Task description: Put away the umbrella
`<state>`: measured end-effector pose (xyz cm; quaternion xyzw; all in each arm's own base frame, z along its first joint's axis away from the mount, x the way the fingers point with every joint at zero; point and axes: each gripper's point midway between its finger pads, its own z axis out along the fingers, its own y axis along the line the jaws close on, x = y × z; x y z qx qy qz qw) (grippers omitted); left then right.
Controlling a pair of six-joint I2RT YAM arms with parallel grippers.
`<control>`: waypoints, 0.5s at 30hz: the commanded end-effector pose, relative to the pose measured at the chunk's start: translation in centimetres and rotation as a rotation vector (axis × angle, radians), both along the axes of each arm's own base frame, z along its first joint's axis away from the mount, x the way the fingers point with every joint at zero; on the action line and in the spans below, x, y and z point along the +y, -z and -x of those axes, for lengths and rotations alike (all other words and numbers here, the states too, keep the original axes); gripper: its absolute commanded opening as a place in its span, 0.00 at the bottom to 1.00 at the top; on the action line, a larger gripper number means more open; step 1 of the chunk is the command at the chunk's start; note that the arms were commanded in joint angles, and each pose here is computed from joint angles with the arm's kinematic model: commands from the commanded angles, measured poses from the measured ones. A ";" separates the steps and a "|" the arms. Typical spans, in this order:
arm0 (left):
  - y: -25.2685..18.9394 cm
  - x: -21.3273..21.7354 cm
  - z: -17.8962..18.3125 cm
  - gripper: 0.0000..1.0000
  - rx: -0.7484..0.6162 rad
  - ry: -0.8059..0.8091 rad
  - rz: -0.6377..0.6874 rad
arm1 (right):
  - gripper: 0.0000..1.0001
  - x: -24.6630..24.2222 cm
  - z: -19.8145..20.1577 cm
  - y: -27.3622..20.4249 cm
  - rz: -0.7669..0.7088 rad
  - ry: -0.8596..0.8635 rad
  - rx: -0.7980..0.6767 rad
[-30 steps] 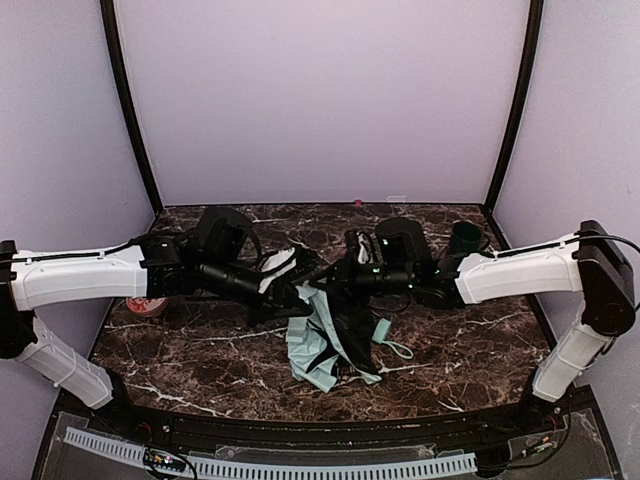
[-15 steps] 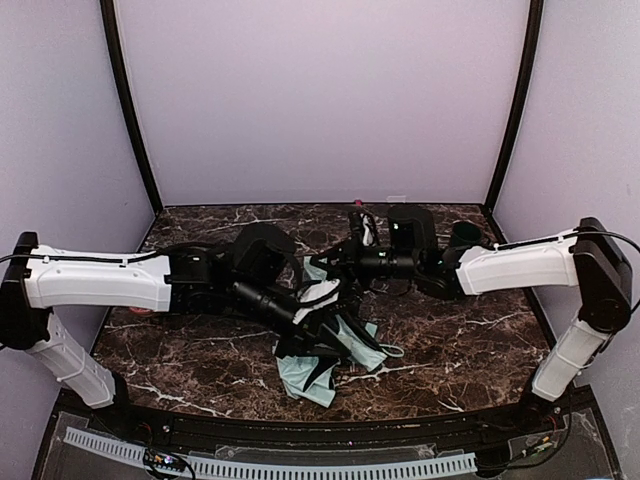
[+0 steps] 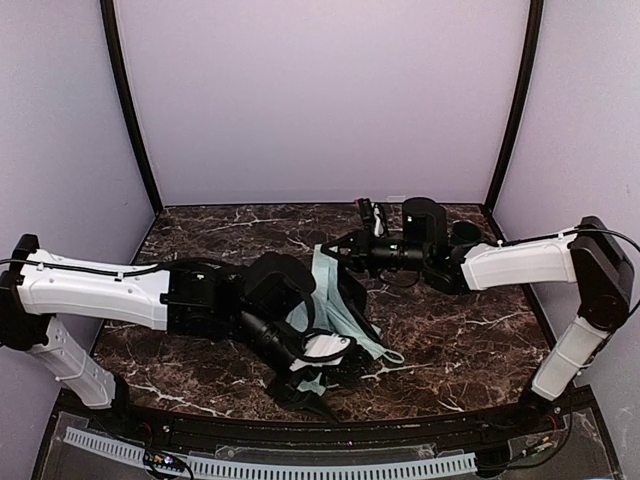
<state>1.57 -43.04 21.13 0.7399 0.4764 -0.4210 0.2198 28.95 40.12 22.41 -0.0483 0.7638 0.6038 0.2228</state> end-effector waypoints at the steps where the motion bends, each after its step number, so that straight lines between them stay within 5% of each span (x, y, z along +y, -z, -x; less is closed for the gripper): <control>1: -1.6 5.1 -0.3 0.61 -0.056 -0.007 0.048 | 0.00 0.6 0.6 -4.5 -0.081 -0.071 -0.146; 4: -3.9 7.5 -4.9 0.59 -0.011 -0.189 0.157 | 0.00 0.4 0.8 -5.1 -0.080 -0.073 -0.160; 7: -3.7 8.9 -12.1 0.44 0.000 -0.478 0.188 | 0.00 0.3 0.9 -5.0 -0.071 -0.075 -0.167; 10: -3.2 9.3 -18.5 0.66 -0.011 -0.694 0.175 | 0.00 -0.3 1.3 -6.3 -0.090 -0.059 -0.194; 15: -0.6 6.6 -21.1 0.82 0.067 -0.690 0.118 | 0.00 0.0 1.3 -5.8 -0.091 -0.063 -0.190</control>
